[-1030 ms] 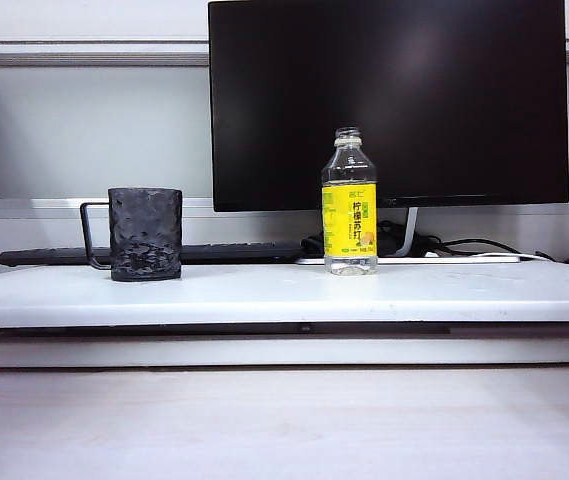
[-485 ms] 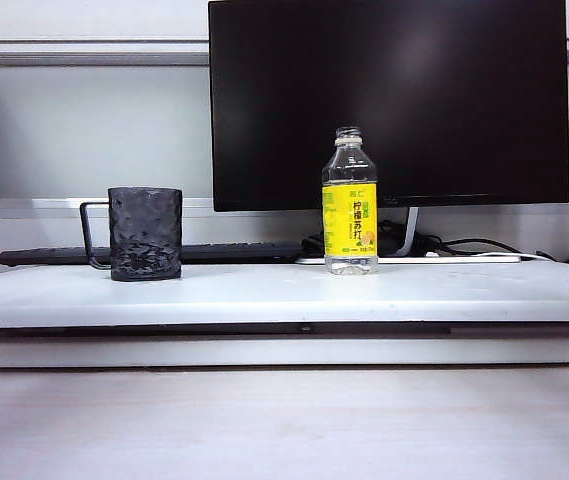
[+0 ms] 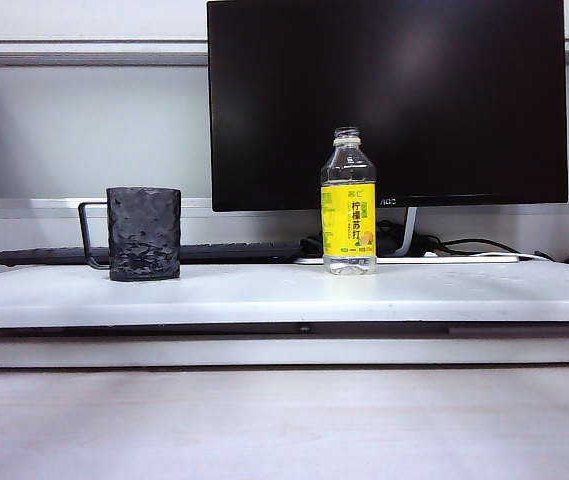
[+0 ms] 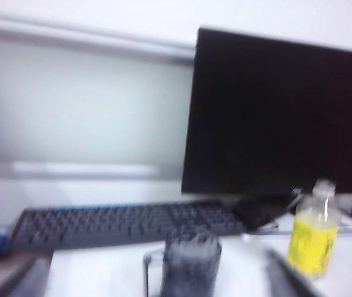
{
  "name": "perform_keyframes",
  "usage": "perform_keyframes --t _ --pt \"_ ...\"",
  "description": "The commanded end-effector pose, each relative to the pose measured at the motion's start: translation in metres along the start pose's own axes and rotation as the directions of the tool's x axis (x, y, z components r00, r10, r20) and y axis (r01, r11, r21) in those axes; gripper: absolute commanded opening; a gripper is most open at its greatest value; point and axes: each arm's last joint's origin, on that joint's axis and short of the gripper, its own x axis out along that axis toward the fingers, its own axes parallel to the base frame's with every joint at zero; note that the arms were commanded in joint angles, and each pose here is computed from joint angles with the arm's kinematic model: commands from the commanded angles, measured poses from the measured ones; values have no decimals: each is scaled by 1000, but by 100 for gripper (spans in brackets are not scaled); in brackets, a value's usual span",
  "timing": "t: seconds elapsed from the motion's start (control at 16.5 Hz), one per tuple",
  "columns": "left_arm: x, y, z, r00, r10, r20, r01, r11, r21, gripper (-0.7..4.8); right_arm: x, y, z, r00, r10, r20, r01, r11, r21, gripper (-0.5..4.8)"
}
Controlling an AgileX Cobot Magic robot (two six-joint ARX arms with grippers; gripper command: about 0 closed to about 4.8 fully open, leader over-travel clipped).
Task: Carefully pick up the bottle and pour some water from the bottle into the cup.
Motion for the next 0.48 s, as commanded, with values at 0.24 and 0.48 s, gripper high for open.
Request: perform_keyframes --t 0.24,0.48 --pt "60 0 24 985 -157 -71 156 987 -32 444 93 10 15 962 275 0 -274 959 79 442" --pt "106 -3 -2 957 -214 -194 202 976 -80 479 152 63 -31 874 455 -172 -429 888 166 441"
